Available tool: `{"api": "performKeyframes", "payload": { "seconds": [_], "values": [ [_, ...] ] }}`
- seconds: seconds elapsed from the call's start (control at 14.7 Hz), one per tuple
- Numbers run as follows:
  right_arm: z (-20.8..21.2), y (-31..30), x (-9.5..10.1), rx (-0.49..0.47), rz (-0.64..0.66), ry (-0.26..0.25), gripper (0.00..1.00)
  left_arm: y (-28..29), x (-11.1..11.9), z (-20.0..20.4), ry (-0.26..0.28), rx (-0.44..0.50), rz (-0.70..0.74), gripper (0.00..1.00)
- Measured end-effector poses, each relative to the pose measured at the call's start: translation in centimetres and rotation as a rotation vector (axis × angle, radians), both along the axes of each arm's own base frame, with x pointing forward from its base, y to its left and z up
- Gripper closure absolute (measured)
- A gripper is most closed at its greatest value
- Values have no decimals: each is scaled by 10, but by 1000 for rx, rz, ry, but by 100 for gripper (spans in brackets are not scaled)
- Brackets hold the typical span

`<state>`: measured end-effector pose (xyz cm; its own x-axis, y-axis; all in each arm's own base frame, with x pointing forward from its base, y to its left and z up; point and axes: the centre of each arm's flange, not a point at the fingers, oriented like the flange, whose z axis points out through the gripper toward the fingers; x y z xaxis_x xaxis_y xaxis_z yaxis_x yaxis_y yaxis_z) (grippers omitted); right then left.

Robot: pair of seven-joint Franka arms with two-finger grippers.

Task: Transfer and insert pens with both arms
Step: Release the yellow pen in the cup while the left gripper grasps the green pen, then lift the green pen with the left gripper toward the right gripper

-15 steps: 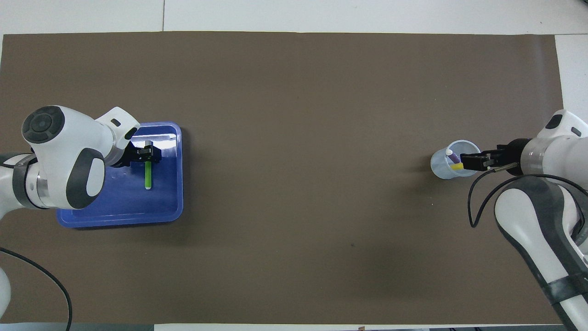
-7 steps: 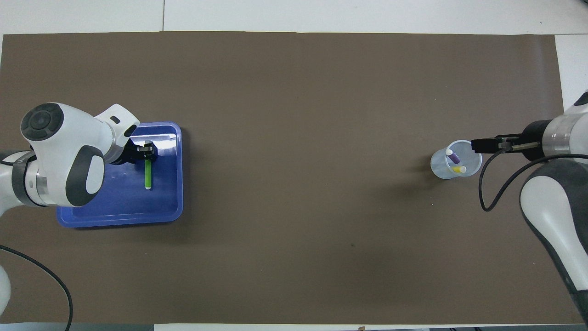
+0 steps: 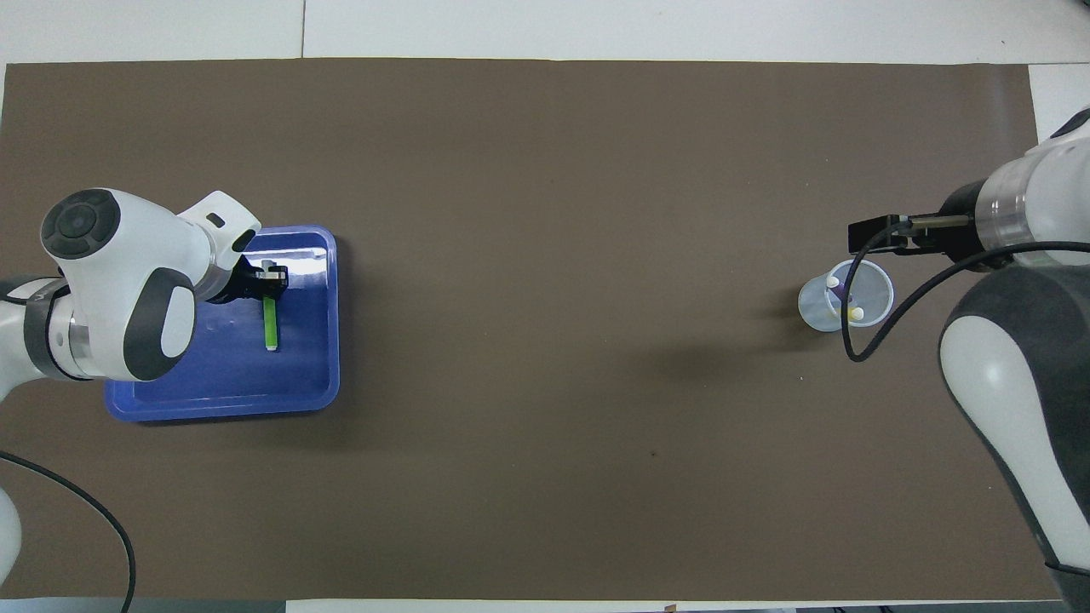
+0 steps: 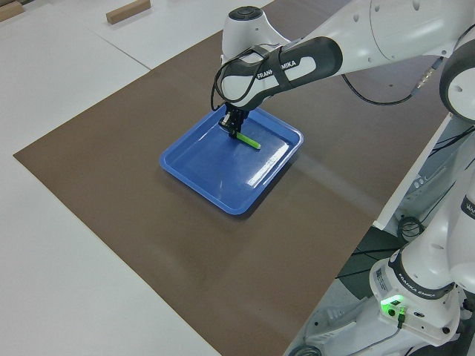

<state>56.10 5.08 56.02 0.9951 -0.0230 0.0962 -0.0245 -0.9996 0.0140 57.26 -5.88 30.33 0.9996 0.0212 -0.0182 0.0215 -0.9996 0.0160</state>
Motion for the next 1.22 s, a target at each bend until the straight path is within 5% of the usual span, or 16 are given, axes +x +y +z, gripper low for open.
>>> {"api": "performKeyframes", "payload": {
  "seconds": [0.27,0.88,1.22],
  "values": [
    [28,22,-3,-8,28,35,0,4,3,4,16,3,8,83],
    [52,37,-5,-4,20,62,0,13,17,77,155,-83,114,83],
    [59,10,-2,-3,-29,70,0,5,16,159,207,-230,400,83]
  ]
}}
